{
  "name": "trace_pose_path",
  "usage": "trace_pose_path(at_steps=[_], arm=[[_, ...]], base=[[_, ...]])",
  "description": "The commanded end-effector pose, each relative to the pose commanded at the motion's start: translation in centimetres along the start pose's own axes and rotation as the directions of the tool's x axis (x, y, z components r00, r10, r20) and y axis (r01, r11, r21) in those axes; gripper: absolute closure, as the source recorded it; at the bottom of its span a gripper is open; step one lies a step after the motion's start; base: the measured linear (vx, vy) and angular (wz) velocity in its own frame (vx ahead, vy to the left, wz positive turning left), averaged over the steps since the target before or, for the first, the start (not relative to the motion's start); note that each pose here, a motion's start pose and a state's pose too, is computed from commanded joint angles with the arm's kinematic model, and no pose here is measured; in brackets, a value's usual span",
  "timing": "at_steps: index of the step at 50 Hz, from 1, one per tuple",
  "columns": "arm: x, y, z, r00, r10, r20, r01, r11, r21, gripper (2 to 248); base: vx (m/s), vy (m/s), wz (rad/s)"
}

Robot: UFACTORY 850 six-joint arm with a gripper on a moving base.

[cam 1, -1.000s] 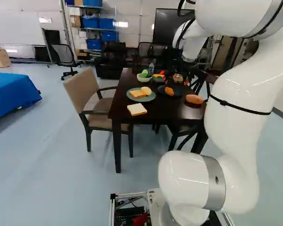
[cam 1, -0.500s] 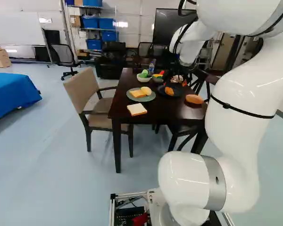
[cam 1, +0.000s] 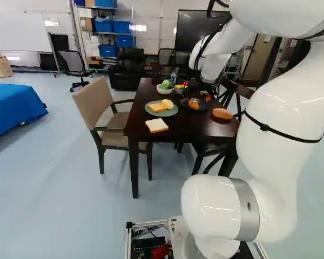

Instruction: Move the croissant to the empty plate

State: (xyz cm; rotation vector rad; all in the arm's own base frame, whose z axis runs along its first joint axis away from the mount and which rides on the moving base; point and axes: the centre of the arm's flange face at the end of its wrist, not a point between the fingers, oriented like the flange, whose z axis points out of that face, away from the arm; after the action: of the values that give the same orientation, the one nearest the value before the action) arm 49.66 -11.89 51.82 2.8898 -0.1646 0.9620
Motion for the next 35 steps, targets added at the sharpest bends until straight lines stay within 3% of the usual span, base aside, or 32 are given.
trace_pose_path(at_steps=[19, 35], arm=[[-4.5, -2.5, 0.3, 0.994, -0.012, -0.109, 0.011, 1.000, -0.005, 3], [-9.3, -4.6, 0.2, 0.976, -0.021, -0.216, 0.022, 1.000, 0.002, 3]], base=[[0.000, 0.000, 0.000], [0.000, 0.000, 0.000]])
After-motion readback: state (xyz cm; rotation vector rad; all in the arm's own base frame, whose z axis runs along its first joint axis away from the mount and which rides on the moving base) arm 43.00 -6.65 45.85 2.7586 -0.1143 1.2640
